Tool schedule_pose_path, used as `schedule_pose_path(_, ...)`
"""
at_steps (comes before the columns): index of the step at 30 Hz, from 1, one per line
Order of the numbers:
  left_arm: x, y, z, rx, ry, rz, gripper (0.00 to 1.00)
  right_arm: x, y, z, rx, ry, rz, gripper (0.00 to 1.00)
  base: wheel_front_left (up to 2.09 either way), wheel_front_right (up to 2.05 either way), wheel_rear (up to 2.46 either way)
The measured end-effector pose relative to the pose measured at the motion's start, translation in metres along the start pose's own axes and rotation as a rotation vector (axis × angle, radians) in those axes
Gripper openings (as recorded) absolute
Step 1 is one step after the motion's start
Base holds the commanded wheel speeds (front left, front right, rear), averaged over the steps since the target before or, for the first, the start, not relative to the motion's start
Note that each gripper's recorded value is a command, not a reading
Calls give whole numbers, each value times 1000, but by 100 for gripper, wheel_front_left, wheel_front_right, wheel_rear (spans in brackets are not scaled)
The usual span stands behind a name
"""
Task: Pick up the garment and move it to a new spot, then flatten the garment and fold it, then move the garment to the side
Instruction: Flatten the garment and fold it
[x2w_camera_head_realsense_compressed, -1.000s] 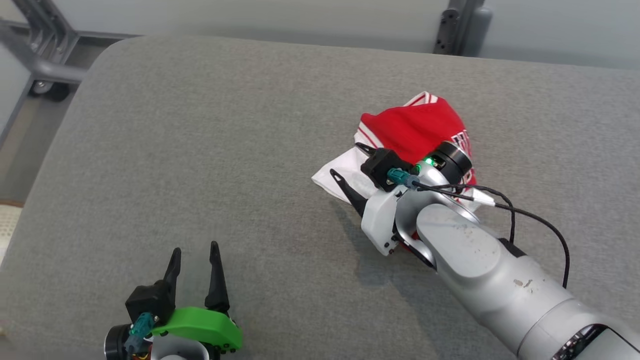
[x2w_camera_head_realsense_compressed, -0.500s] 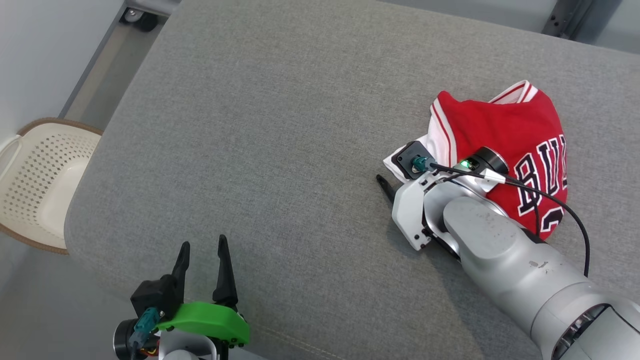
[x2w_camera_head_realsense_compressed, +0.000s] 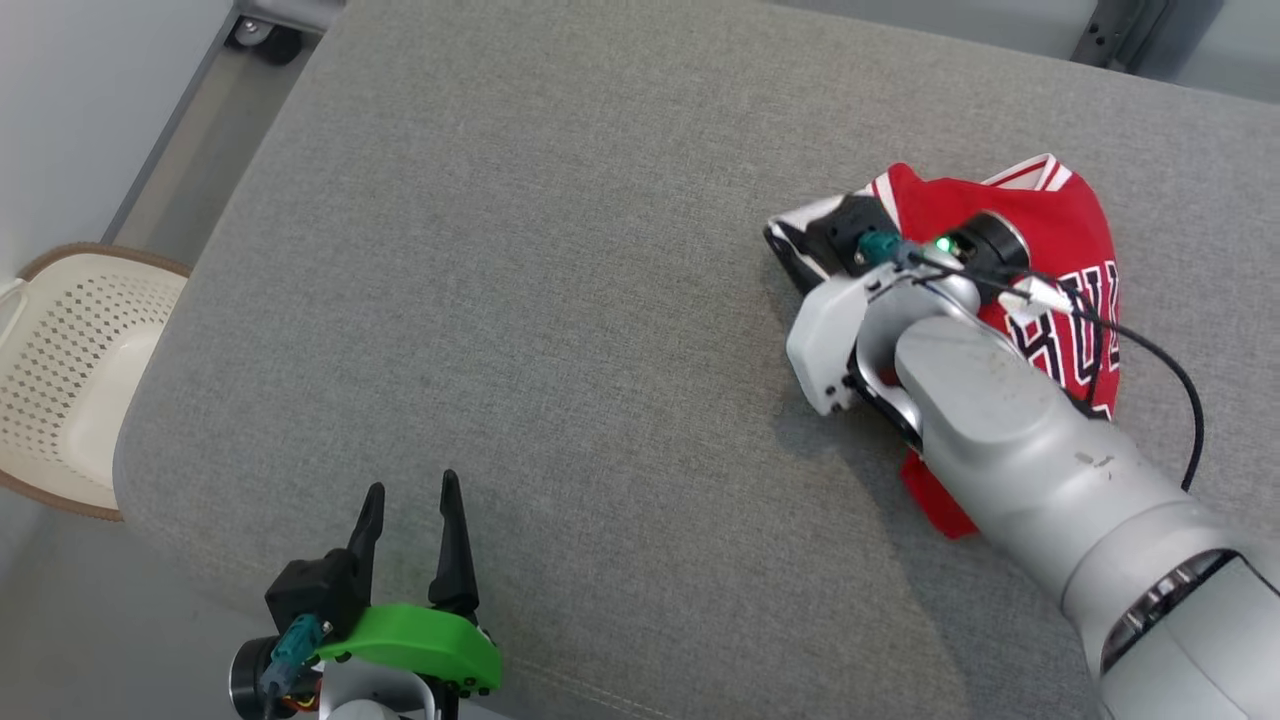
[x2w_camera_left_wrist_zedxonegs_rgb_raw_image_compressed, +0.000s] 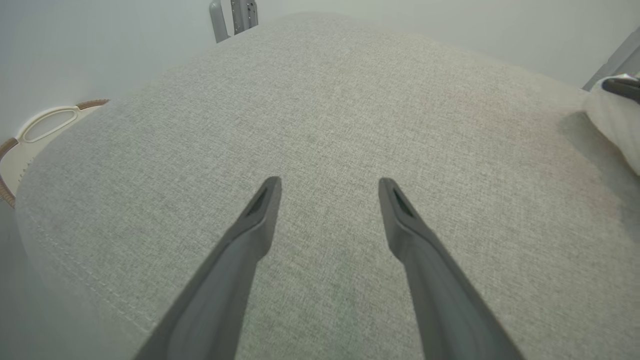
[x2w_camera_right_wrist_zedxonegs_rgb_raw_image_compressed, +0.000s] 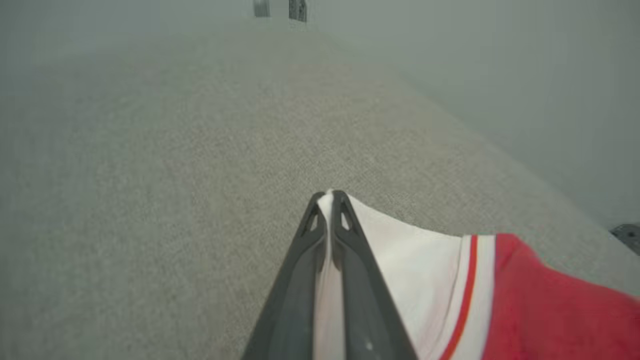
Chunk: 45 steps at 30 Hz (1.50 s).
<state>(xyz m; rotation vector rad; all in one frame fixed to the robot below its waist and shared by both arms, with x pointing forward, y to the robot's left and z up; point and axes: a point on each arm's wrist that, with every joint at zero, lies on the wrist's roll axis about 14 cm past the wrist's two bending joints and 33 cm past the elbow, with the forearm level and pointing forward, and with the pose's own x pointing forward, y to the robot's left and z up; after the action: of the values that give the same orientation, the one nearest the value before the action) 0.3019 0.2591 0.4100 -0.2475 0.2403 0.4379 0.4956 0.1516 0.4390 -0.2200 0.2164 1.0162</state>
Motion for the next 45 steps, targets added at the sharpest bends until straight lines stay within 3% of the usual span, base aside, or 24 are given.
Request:
schedule_pose_path(5, -1, -8, 2, 9, -11, -37, 100, 0, -22, 123, 19, -314, -47, 0, 0, 0, 0)
schedule_pose_path(9, -3, -9, 5, 13, -25, -48, 100, -35, -38, 243, 13, -643, -87, 0, 0, 0, 0)
schedule_pose_path(13, -7, -7, 8, 14, -39, -52, 100, -79, -49, 307, -11, -847, -144, 0, 0, 0, 0)
schedule_pose_path(14, -9, -6, 10, 13, -48, -51, 100, -107, -56, 340, -38, -953, -182, 0, 0, 0, 0)
schedule_pose_path(17, -12, -4, 10, 13, -51, -51, 100, -134, -70, 356, -50, -1018, -251, 0, 0, 0, 0)
schedule_pose_path(19, -11, -5, 11, 15, -54, -56, 100, -142, -85, 346, -36, -1004, -305, 0, 0, 0, 0)
schedule_pose_path(22, -8, -12, 10, 19, -54, -84, 100, -146, -117, 301, -26, -901, -407, 0, 0, 0, 0)
schedule_pose_path(25, -4, -23, 9, 23, -49, -114, 100, -159, -158, 228, 12, -747, -541, 0, 0, 0, 0)
schedule_pose_path(29, 3, -42, 8, 34, -42, -174, 100, -201, -207, 100, 66, -467, -740, 0, 0, 0, 0)
schedule_pose_path(31, 8, -52, 9, 41, -44, -203, 100, -228, -217, 36, 132, -339, -828, 0, 0, 0, 0)
schedule_pose_path(35, 16, -69, 7, 57, -36, -248, 100, -271, -215, -52, 222, -153, -936, 0, 0, 0, 0)
schedule_pose_path(36, 17, -72, 5, 61, -32, -259, 100, -278, -210, -70, 243, -113, -952, 14, 0, 0, 0)
schedule_pose_path(37, 19, -76, 4, 67, -28, -270, 100, -283, -205, -83, 268, -87, -965, 47, 0, 0, 0)
schedule_pose_path(38, 20, -79, 2, 73, -23, -281, 100, -287, -201, -93, 278, -65, -972, 100, 0, 0, 0)
schedule_pose_path(45, 27, -101, -4, 86, -6, -340, 100, -286, -179, -100, 295, -69, -968, 100, 0, 0, 0)
